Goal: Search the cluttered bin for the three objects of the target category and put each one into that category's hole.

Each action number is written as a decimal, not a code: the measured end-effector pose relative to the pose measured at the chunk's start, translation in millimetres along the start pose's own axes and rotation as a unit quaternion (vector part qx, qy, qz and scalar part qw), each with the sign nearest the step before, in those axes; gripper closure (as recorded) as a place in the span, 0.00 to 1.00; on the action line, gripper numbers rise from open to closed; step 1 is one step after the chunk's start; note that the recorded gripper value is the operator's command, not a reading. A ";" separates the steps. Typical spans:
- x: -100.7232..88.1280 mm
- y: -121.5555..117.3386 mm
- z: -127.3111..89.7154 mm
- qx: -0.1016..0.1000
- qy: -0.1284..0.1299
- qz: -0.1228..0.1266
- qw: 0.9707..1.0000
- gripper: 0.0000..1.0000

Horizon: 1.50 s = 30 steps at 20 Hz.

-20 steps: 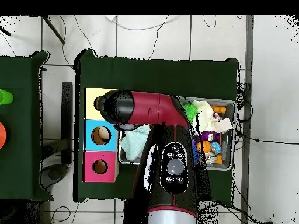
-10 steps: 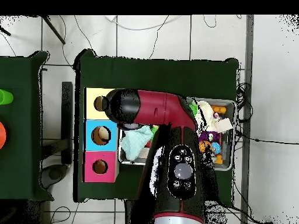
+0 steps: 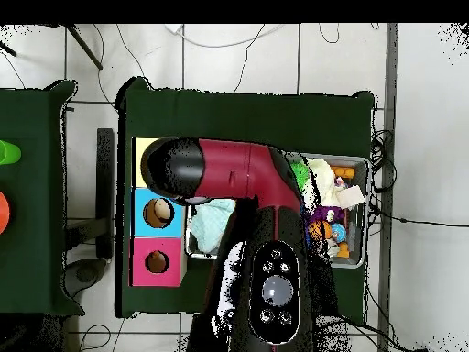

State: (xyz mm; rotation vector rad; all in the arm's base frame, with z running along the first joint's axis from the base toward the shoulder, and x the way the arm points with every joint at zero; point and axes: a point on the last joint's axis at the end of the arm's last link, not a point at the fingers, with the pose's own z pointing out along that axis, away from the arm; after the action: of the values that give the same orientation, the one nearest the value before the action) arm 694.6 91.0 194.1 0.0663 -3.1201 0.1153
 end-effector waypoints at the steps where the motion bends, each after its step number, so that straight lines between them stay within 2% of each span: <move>1: 0.3 3.1 -4.5 0.000 -0.001 -0.002 1.000 1.00; 6: 2.8 19.1 -32.7 0.001 -0.008 -0.014 1.000 1.00; 17: 9.8 8.8 -68.8 0.001 -0.019 -0.006 1.000 1.00; 30: 35.4 6.6 -79.9 -0.001 -0.012 -0.003 1.000 1.00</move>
State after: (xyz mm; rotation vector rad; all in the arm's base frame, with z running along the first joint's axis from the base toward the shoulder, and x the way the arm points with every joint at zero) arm 660.3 102.1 274.0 0.0775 -3.1432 0.1126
